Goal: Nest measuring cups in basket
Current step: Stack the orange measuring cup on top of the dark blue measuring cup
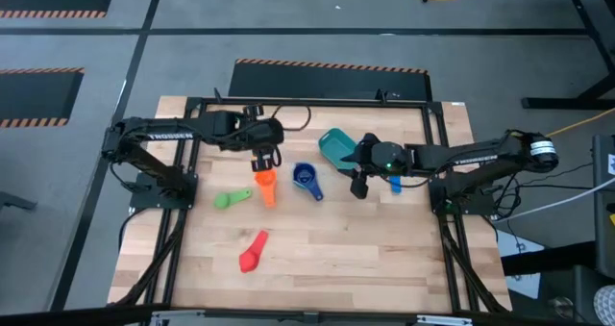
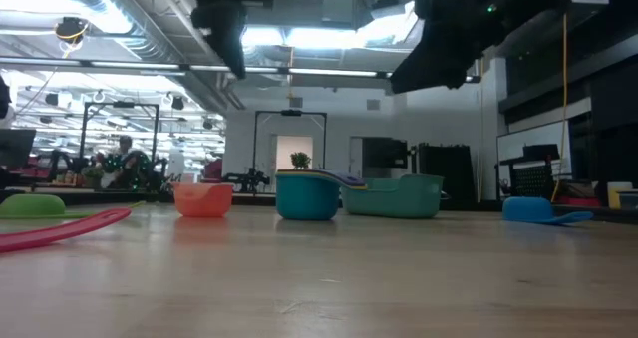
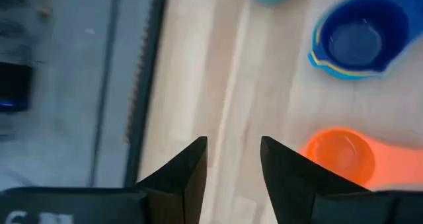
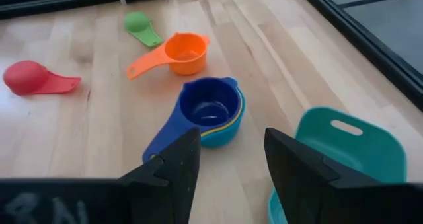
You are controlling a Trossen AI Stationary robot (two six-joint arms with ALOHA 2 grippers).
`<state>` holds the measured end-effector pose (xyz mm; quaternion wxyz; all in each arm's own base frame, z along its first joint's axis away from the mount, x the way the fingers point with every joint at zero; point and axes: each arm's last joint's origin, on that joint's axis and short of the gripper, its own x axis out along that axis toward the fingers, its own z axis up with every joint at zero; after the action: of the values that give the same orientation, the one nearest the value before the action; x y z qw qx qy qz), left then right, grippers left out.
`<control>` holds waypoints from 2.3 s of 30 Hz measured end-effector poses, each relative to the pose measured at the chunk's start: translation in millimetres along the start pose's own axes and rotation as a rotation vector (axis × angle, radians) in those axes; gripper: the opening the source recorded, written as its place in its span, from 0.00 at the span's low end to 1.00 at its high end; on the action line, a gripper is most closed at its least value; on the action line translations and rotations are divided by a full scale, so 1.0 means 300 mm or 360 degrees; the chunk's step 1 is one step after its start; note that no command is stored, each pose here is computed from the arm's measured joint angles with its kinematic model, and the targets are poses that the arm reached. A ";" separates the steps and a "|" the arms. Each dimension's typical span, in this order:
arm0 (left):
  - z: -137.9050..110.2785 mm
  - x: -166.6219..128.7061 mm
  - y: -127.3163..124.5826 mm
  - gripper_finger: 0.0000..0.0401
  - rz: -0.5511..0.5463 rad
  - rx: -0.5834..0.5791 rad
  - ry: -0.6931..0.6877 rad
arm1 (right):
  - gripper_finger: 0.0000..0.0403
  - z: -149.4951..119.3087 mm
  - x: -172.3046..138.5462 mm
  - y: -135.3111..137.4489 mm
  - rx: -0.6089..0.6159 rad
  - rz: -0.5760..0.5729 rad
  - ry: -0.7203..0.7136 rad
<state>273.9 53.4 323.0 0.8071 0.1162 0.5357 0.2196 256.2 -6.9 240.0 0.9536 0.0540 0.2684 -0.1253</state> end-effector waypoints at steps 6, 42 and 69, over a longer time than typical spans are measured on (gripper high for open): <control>-0.050 0.092 0.063 0.33 -0.0317 -0.0068 0.0101 | 0.43 0.005 -0.012 -0.002 0.0001 0.0003 -0.0013; -0.241 0.406 -0.085 0.32 -0.0708 0.0079 -0.0167 | 0.43 0.003 -0.011 -0.002 0.0010 0.0002 -0.0008; -0.300 0.490 -0.136 0.32 -0.0751 0.0082 -0.0105 | 0.43 0.006 -0.011 -0.001 0.0013 0.0003 -0.0019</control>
<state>249.4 83.7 150.2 0.8498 0.0154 0.5268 0.0072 254.2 -6.9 243.0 0.9551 0.0574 0.2621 -0.1259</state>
